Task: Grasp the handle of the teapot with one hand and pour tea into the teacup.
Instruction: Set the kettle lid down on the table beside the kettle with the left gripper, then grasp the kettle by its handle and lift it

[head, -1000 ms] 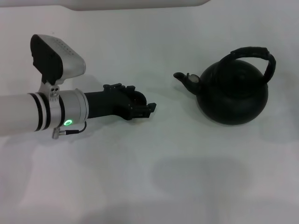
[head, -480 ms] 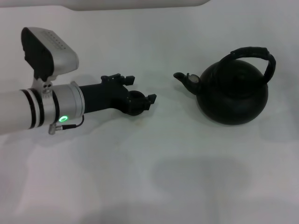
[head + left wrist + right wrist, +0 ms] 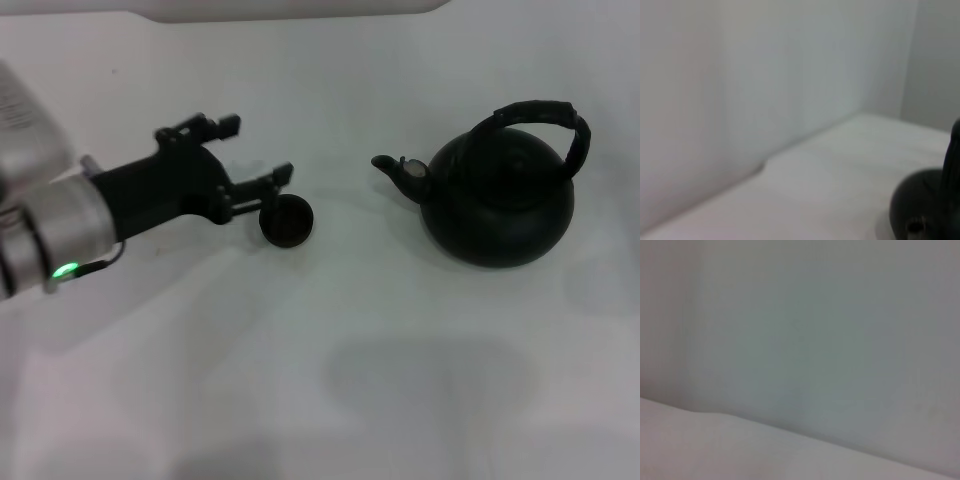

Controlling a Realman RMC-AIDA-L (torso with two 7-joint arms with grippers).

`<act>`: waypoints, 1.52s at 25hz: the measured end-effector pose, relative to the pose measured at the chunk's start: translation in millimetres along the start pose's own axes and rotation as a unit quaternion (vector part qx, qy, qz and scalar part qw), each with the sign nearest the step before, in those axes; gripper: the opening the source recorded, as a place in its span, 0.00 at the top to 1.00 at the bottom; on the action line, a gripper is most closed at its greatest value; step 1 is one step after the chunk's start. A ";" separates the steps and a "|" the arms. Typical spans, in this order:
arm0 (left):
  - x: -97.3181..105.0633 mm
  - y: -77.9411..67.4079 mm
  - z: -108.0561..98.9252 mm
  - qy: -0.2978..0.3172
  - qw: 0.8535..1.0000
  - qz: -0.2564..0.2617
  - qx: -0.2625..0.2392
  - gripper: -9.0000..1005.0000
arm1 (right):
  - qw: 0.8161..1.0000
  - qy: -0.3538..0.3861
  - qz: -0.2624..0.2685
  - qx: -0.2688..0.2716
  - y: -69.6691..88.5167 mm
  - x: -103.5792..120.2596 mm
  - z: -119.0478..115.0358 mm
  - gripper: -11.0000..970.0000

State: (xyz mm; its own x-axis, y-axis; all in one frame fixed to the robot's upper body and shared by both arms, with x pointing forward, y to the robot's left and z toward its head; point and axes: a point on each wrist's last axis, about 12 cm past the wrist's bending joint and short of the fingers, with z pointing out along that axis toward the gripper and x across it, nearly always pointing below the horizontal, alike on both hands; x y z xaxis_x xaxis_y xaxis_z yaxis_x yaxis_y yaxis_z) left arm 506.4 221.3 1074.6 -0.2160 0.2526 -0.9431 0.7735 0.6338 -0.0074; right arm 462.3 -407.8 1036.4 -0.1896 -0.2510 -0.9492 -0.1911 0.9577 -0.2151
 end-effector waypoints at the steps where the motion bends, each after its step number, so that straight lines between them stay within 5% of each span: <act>1: 1.2 0.1 -7.4 -0.018 1.000 0.003 -0.003 0.13 | 1.000 -0.003 -0.001 0.002 -2.0 -1.9 -3.9 0.35; 9: 37.5 -1.3 -63.4 -0.176 0.980 0.047 -0.080 0.13 | 0.999 -0.010 -0.020 -0.029 -11.0 -40.3 -24.4 0.35; 13: 56.5 -2.3 -71.0 -0.182 0.976 0.026 -0.117 0.13 | 0.997 0.009 -0.039 -0.071 0.7 -55.5 -21.9 0.35; 22: 78.2 -7.2 -82.7 -0.171 0.975 -0.002 -0.141 0.13 | 0.984 0.034 -0.131 -0.119 58.1 -71.1 -21.4 0.36; 38: 93.6 -14.3 -89.3 -0.154 0.976 -0.009 -0.152 0.14 | 0.981 0.038 -0.127 -0.140 97.2 -80.8 -41.6 0.36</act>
State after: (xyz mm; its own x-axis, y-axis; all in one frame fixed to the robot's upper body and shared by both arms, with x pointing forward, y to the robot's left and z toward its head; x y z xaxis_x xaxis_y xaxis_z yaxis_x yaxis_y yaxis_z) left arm 421.9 301.2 1016.1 -0.0033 0.0371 -0.9993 0.5483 0.8358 0.0292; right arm 419.0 -300.3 1101.8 -0.1707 -0.4961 -0.8513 -0.4972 0.7893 -0.3602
